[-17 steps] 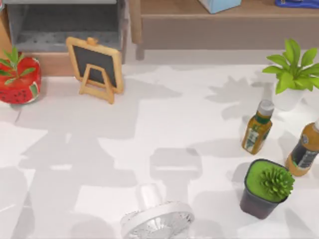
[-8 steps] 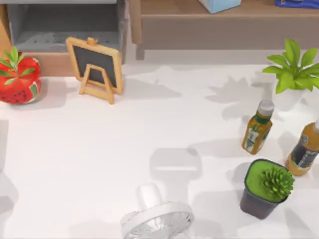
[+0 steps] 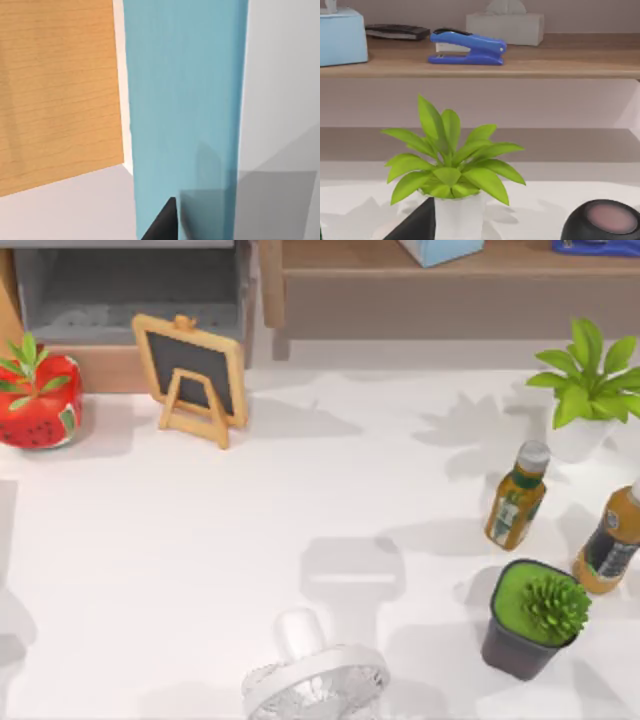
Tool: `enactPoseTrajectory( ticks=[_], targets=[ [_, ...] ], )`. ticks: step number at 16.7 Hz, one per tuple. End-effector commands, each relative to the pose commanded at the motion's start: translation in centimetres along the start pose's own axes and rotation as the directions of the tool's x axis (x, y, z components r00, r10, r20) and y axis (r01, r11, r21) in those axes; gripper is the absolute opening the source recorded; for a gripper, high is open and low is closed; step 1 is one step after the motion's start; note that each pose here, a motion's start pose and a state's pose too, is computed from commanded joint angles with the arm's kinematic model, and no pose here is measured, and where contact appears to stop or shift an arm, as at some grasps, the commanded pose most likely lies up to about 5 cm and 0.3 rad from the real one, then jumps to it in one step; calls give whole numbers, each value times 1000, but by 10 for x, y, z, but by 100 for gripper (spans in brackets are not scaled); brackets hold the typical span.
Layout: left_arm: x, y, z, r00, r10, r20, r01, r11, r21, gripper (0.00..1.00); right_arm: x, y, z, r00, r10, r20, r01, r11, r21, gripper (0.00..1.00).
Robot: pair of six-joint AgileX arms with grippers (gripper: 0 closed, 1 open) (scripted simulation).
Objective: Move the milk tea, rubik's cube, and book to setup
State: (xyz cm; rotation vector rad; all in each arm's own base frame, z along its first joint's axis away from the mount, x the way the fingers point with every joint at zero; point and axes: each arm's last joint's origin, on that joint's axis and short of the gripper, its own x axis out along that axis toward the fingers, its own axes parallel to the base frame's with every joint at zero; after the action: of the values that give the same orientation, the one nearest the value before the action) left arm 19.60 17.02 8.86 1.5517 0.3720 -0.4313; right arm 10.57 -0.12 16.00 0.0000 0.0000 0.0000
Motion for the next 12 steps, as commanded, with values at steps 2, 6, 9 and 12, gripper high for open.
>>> enactPoseTrajectory(
  ticks=[2, 6, 9, 12],
  targets=[
    [2, -2, 1, 1000, -5, 1, 5, 1000, -6, 0, 0, 0, 0, 1000, 0, 0, 0, 1000, 0, 100],
    [3, -3, 1, 1000, -10, 2, 10, 1000, -10, 0, 0, 0, 0, 1000, 0, 0, 0, 1000, 0, 100],
    [3, -3, 1, 1000, -10, 2, 10, 1000, -10, 15, 0, 0, 0, 1000, 0, 0, 0, 1000, 0, 100],
    [3, -3, 1, 1000, -10, 2, 10, 1000, -10, 38, 0, 0, 0, 1000, 0, 0, 0, 1000, 0, 100]
  ],
)
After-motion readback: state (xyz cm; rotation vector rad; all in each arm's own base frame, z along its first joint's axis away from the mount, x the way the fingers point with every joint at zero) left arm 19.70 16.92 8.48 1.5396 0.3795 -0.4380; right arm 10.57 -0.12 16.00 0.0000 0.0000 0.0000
